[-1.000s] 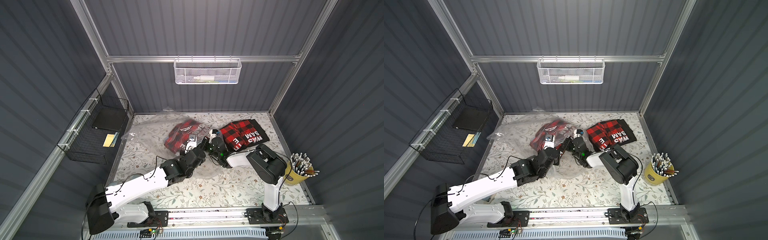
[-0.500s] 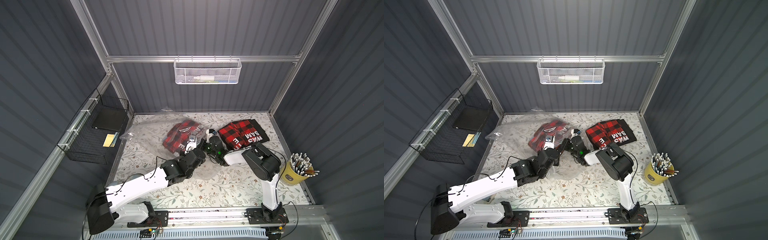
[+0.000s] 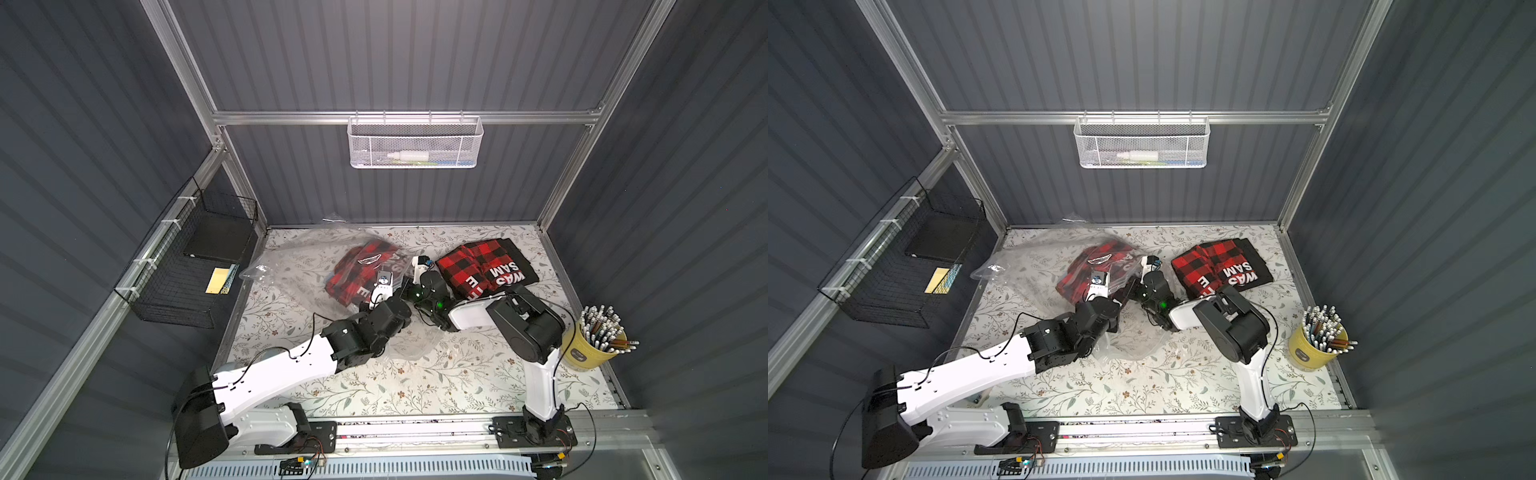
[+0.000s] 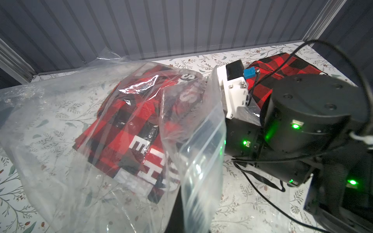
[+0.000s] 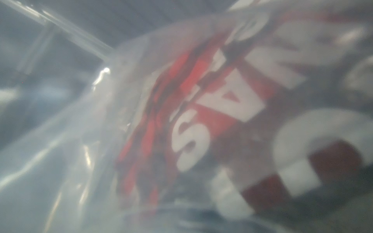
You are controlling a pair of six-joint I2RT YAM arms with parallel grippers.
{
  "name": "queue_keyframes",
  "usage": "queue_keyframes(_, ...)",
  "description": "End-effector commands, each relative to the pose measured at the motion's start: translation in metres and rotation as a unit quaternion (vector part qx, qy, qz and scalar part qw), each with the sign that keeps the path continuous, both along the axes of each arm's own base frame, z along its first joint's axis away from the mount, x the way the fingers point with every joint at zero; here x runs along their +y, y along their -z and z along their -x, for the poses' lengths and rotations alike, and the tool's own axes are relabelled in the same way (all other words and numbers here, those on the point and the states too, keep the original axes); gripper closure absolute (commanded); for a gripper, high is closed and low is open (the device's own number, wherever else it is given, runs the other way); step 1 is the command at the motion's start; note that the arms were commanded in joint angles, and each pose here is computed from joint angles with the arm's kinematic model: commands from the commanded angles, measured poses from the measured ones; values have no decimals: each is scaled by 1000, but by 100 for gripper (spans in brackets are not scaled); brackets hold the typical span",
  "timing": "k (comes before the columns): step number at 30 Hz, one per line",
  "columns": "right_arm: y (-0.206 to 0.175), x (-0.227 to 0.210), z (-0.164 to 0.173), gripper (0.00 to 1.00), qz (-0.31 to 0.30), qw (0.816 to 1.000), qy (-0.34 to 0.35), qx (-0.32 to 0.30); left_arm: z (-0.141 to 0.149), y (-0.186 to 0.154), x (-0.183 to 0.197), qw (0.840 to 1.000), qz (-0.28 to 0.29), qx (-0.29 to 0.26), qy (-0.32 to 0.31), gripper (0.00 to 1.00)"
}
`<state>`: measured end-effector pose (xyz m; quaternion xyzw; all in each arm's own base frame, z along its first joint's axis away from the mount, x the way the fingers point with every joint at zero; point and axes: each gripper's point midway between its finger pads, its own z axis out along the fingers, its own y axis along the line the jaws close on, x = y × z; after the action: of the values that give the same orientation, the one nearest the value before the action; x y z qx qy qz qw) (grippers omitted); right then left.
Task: Take the shirt out of the vacuum bag
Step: Take out the shirt from the vacuum bag.
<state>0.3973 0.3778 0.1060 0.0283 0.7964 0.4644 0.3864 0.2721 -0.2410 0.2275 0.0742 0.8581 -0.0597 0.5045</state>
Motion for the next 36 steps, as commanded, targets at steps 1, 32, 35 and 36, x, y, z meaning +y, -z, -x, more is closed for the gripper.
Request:
queue_keyframes(1, -31, -2, 9, 100, -12, 999, -8, -39, 3, 9, -1, 1000, -5, 9, 1, 100)
queue_keyframes(32, -67, -76, 113, 100, 4, 998, -24, -55, 0, 17, -2, 1000, -29, 8, -2, 100)
queue_keyframes(35, -84, -83, 121, 100, 4, 997, -26, -69, 0, 19, -2, 999, -31, 9, -2, 100)
queue_keyframes(36, -92, -85, 123, 100, 2, 997, -24, -76, -1, 20, -2, 999, -32, 10, -2, 100)
